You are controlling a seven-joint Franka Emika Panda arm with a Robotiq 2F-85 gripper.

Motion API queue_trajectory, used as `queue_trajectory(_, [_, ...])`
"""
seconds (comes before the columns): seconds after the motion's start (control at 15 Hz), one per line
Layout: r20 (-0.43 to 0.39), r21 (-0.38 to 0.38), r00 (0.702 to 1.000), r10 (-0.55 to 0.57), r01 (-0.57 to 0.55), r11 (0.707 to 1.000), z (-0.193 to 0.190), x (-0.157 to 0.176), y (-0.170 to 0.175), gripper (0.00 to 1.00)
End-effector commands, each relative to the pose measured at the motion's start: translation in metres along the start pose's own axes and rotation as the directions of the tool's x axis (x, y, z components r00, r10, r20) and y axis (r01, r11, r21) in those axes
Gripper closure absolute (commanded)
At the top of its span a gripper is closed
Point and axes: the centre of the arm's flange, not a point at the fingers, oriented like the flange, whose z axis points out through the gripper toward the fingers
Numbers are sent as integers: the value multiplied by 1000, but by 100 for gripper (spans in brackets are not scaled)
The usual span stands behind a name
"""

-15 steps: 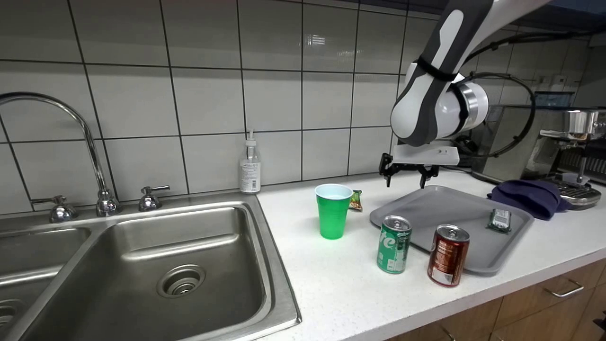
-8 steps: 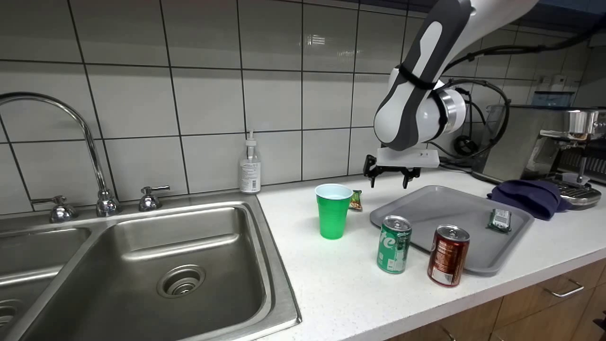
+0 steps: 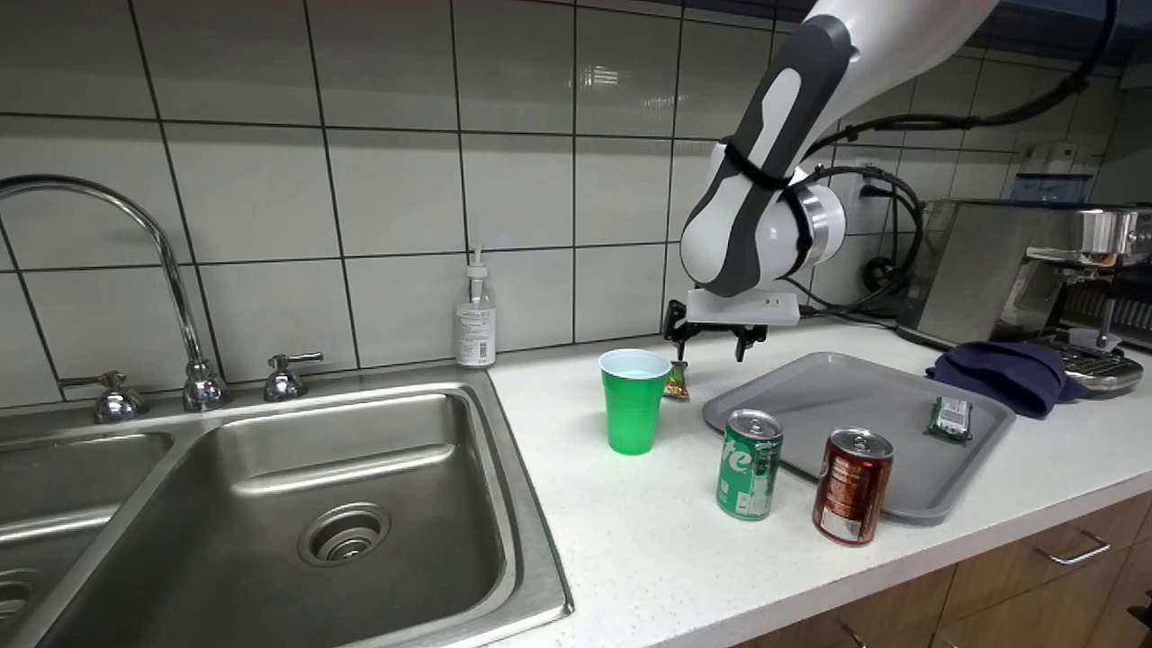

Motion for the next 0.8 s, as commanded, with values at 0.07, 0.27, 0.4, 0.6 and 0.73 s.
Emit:
queue_trajectory(0.07, [11,-1,1000,-8,9,1000,14,14,-21,0])
queue_trajectory(0.27, [7,-9,1000,-9,9,1000,21,17,-28,0])
queue_trajectory(0.4, [5,-9,1000,-9,9,1000,26,20,-32,0])
queue_trajectory(0.6, [4,-11,1000,-7,7,1000,31,24,-37,0])
queue_trajectory(0.73, [3,-14,1000,-6,6,1000,35,25,-39,0])
